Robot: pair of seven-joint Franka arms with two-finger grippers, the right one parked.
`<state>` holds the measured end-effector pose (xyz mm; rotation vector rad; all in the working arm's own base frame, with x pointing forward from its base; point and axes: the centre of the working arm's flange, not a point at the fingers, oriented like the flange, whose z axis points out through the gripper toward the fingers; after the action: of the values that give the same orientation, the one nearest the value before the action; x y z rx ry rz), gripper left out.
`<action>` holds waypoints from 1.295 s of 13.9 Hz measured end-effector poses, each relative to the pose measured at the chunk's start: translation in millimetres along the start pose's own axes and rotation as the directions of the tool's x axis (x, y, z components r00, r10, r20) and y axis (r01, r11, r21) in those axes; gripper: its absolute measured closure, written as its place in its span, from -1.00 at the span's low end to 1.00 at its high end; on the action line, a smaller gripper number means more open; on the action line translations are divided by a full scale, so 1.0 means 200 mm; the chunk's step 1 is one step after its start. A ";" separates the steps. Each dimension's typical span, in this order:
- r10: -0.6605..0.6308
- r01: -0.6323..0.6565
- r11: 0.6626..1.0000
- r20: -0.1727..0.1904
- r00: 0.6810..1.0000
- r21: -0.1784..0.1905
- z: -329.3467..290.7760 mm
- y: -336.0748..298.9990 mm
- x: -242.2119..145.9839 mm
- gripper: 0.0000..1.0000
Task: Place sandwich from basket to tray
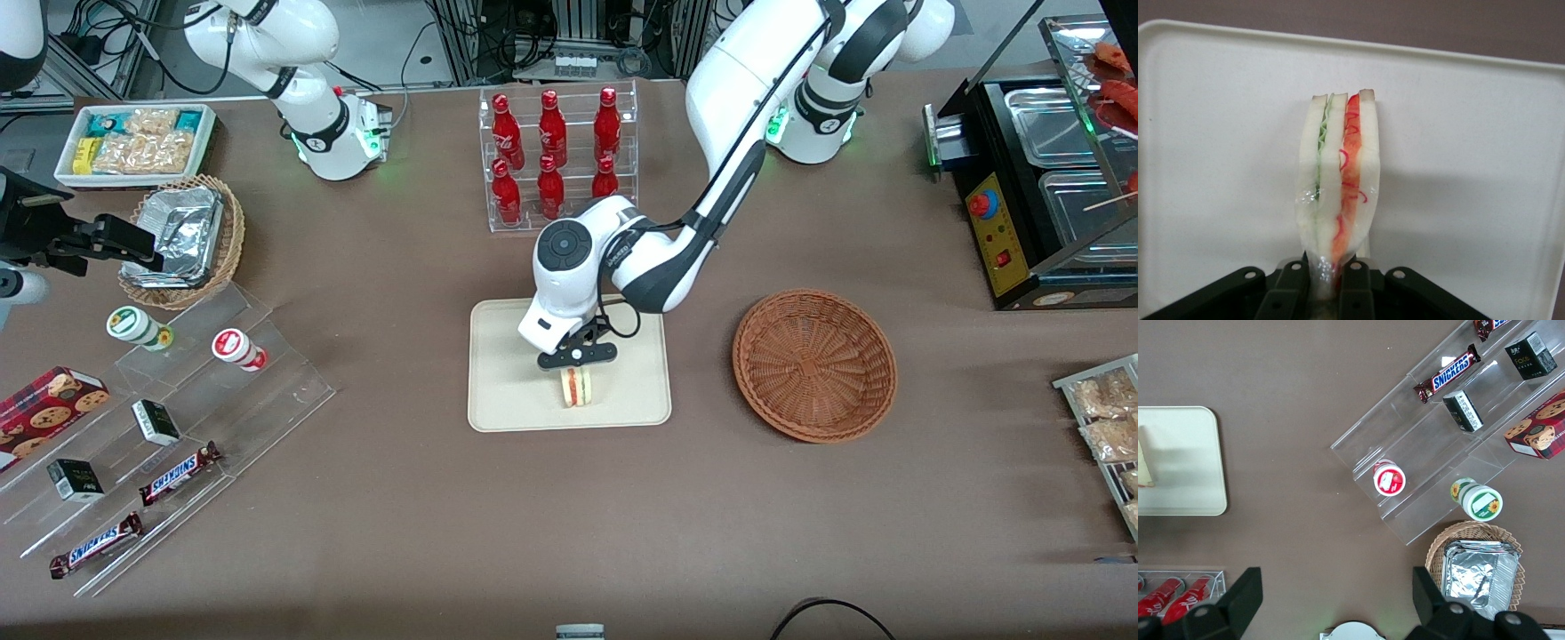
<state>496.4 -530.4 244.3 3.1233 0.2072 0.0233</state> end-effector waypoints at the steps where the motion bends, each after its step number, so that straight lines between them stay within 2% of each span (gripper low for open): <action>1: 0.007 -0.007 1.000 0.004 1.000 0.004 0.02 0.01 -0.02 0.69; 4: 0.021 -0.021 1.000 0.004 1.000 0.009 0.04 0.03 -0.06 0.69; 5: 0.022 -0.022 1.000 0.003 1.000 0.009 0.04 0.04 -0.06 0.59; 10: 0.024 -0.024 1.000 -0.009 1.000 0.006 0.02 0.04 -0.04 -0.40; 13: 0.003 -0.005 1.000 -0.045 0.999 -0.030 -0.14 0.05 0.02 -0.97; 15: -0.065 0.059 0.996 -0.083 0.994 -0.069 -0.35 0.01 0.11 -1.00; 16: -0.104 0.097 0.992 -0.093 0.990 -0.077 -0.47 -0.05 0.16 -1.00; 18: -0.162 0.156 0.986 -0.100 0.982 -0.060 -0.70 -0.19 0.26 -1.00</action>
<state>540.8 -484.0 384.7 3.0455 0.4492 0.1877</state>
